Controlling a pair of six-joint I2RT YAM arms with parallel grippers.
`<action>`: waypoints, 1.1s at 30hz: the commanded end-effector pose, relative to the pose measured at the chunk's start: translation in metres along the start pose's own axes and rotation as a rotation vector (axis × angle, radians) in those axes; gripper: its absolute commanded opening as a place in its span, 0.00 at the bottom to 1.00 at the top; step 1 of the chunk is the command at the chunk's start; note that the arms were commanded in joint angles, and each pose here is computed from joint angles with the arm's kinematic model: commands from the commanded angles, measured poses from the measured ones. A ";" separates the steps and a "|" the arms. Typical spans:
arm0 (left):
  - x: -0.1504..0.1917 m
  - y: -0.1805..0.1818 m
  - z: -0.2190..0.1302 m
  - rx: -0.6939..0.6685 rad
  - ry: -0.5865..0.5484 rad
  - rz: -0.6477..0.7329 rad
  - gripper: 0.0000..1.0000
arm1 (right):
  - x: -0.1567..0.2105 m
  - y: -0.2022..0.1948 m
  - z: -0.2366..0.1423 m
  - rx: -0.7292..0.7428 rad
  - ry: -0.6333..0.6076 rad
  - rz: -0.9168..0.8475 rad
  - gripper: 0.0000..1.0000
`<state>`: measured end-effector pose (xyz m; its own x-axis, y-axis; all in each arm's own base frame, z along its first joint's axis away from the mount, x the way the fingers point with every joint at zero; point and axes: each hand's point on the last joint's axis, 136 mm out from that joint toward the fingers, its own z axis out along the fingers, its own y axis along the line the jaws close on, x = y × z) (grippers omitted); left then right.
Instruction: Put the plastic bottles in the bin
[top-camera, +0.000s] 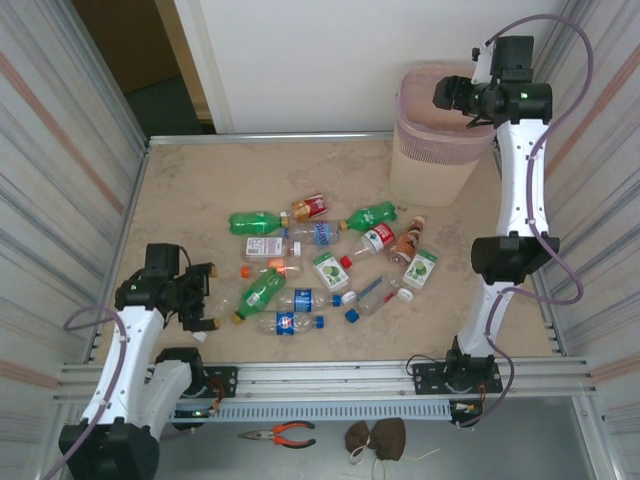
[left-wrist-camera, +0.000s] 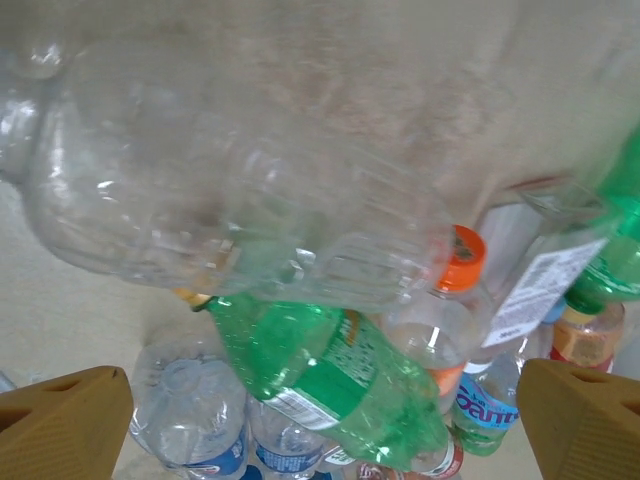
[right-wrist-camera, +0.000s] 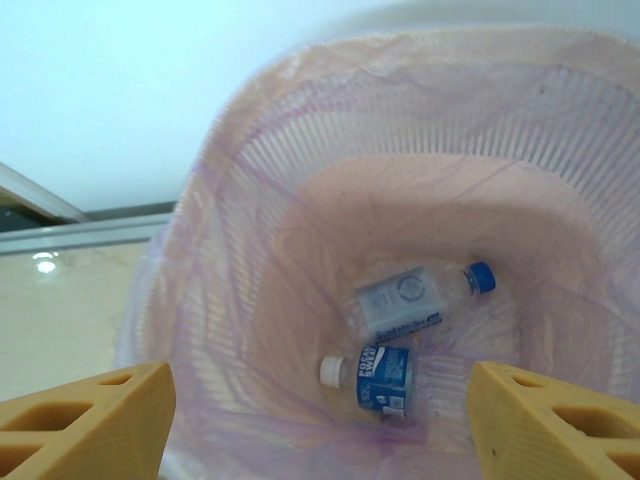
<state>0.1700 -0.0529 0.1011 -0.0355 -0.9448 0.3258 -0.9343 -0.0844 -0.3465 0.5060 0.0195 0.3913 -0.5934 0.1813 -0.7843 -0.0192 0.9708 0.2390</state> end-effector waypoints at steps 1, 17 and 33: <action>-0.001 0.019 0.011 -0.050 0.024 -0.135 0.99 | -0.007 0.010 -0.032 0.002 -0.047 -0.018 0.76; -0.041 0.028 0.049 -0.069 -0.111 -0.238 0.98 | -0.002 0.036 -0.065 -0.021 -0.066 -0.086 0.76; -0.073 0.013 0.059 -0.083 -0.156 -0.264 0.80 | 0.025 0.045 -0.077 -0.004 -0.015 -0.127 0.75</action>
<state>0.1774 -0.0093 0.0210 0.2770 -0.9208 0.2745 -0.9263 -0.3319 -0.1786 0.4432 0.0563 0.4158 -0.5913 0.0896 -0.8015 -0.0875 0.9808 0.1742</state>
